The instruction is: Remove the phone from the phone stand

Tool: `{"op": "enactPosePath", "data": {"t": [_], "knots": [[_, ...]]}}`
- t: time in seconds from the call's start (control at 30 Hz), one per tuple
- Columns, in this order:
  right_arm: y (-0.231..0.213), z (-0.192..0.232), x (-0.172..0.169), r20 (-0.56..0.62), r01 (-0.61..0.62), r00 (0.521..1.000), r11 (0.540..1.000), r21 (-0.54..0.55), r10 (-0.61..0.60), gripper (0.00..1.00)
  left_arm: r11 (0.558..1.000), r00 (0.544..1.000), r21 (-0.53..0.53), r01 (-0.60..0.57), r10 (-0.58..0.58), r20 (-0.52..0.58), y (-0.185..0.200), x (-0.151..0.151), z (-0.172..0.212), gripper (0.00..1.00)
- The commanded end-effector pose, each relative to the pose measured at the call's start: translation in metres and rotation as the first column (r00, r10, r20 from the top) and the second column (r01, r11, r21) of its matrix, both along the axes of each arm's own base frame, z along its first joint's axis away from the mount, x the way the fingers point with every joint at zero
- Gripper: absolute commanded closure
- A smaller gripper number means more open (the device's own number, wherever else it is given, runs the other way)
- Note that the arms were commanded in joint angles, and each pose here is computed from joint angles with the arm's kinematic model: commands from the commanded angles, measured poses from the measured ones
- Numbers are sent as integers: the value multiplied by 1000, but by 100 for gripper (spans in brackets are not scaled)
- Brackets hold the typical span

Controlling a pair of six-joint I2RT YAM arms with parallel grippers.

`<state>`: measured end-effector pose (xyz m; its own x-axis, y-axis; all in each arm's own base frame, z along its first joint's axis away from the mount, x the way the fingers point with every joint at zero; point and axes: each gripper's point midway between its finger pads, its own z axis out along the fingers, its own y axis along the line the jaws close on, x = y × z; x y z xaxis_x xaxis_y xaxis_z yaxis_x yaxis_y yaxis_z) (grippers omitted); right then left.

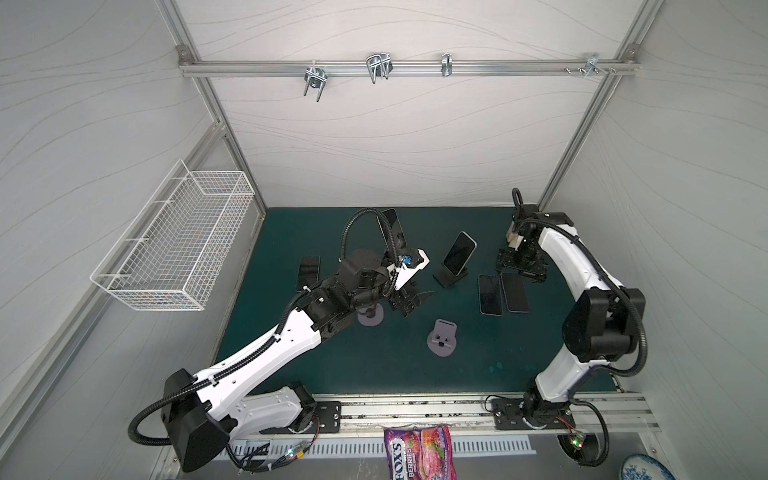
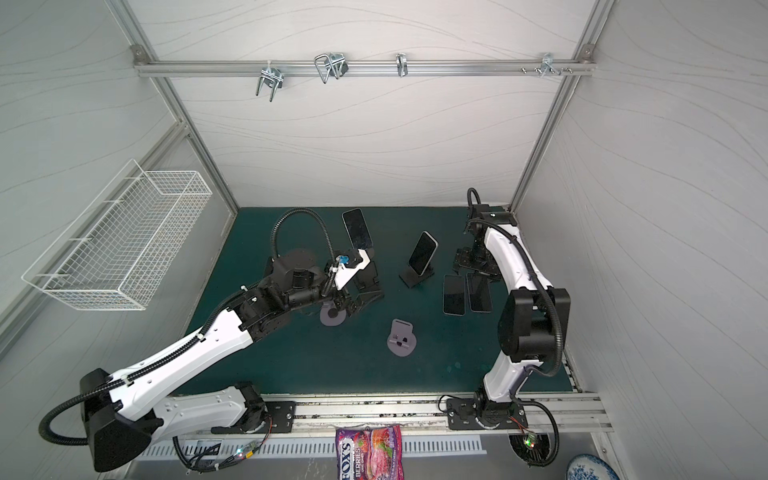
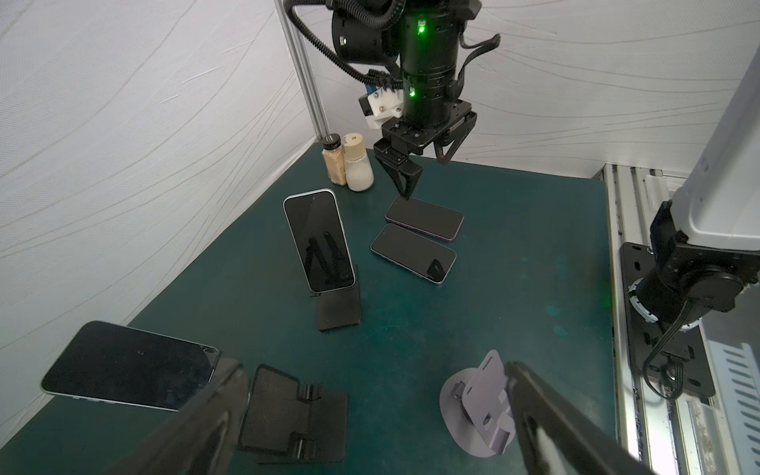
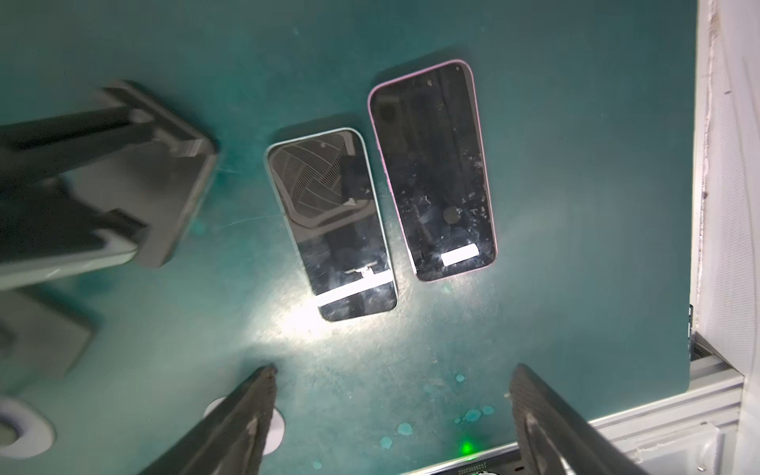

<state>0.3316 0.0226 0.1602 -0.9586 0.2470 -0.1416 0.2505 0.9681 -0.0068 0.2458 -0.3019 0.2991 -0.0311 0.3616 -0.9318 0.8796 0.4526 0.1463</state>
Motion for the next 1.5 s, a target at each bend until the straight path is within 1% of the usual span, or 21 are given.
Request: {"op": "enactPosePath", "data": {"t": [0.0,0.2,0.3,0.43,0.53,0.67,0.93,1.13,1.47], "knots": [[-1,20,-18,6,-17,1000,1000,13,17,10,995,997,-92,26,-20,69,-13,6,39,1],[3,44,-29,70,-34,997,998,45,31,10,993,998,-119,26,-19,60,-22,14,44,1],[6,52,-34,99,-37,995,997,65,31,9,993,998,-117,29,-23,53,-26,17,42,1],[13,64,-39,139,-48,990,992,114,32,10,994,999,-109,22,-17,51,-31,24,39,1],[22,71,-44,155,-52,988,985,167,26,9,994,998,-105,15,-9,56,-35,30,39,1],[29,76,-50,176,-50,984,977,209,13,10,995,999,-102,19,-15,47,-42,35,38,1],[44,86,-63,242,-68,970,965,253,5,14,998,999,-63,16,-14,37,-54,50,22,1],[58,86,-70,251,-90,968,954,287,16,15,999,999,-33,-3,4,39,-62,65,8,1],[69,96,-71,299,-109,954,946,304,14,17,999,999,-50,-19,20,25,-72,93,6,1]]}}
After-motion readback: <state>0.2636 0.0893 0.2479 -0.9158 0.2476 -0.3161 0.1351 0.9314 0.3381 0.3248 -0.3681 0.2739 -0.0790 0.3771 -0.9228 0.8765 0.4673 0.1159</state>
